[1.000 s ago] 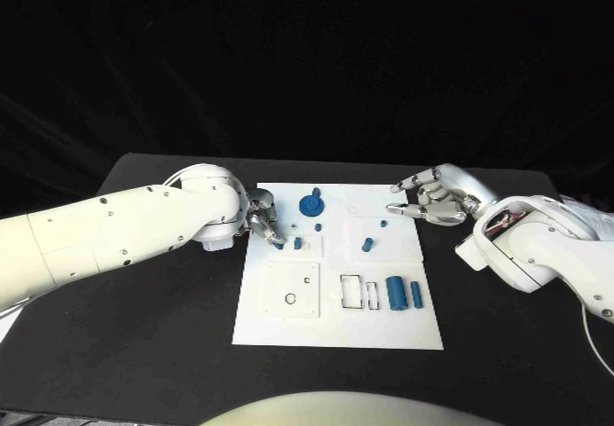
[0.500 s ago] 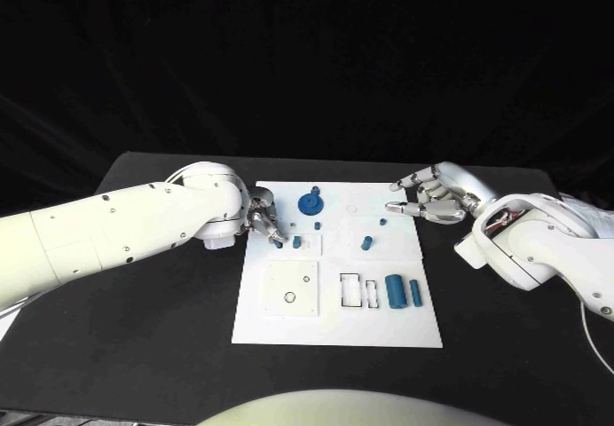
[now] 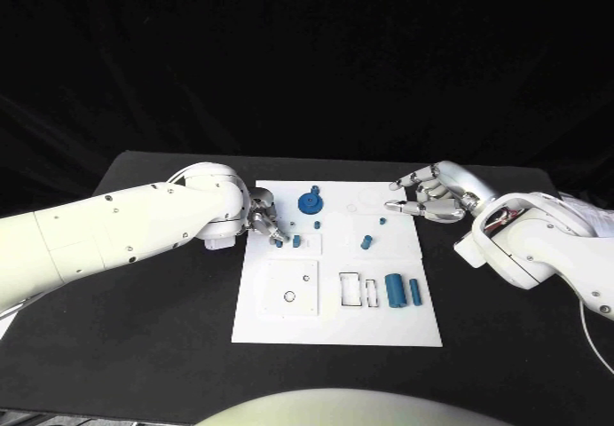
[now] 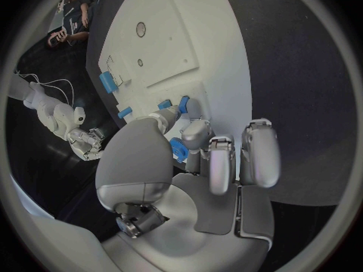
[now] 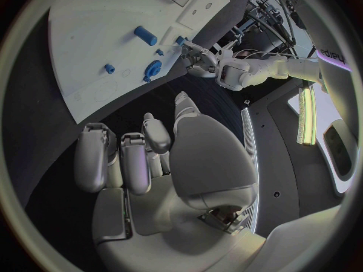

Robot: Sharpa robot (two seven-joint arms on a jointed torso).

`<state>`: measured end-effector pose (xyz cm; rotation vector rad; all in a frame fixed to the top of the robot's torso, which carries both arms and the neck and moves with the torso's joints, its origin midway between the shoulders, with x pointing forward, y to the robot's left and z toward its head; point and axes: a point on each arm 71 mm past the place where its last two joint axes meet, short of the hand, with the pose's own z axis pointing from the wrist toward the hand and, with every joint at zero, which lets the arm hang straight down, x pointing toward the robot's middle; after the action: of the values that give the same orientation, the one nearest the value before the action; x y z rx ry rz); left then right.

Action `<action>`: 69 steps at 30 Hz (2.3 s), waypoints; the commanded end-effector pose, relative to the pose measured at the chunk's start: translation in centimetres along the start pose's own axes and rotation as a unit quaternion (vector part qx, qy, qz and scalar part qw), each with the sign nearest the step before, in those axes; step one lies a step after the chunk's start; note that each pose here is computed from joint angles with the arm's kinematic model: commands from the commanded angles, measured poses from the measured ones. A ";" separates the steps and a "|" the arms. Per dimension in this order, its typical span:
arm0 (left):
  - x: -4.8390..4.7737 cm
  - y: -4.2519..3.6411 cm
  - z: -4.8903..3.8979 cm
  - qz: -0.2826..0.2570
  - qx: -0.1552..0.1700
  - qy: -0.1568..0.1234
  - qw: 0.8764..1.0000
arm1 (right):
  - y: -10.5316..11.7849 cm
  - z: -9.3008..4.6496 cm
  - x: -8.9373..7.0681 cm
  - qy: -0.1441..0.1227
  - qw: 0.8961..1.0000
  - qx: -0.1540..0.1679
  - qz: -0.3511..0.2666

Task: Assemble the parts on the task board

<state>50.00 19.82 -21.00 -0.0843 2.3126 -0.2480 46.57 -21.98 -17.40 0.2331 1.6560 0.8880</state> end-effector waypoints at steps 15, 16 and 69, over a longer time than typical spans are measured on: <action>0.03 0.73 0.14 -0.003 -0.012 -0.005 1.000 | 0.0 0.0 0.1 0.007 1.000 -0.004 0.001; 0.00 0.76 0.08 -0.006 -0.011 -0.007 1.000 | 0.0 0.0 0.2 0.008 1.000 -0.004 0.001; 0.47 -6.76 2.01 0.133 0.219 -0.193 0.947 | -0.1 0.1 0.6 0.014 1.000 -0.004 0.003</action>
<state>51.04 12.97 -20.96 0.3124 1.7800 -0.6129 46.63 -21.85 -17.87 0.2383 1.6695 0.8922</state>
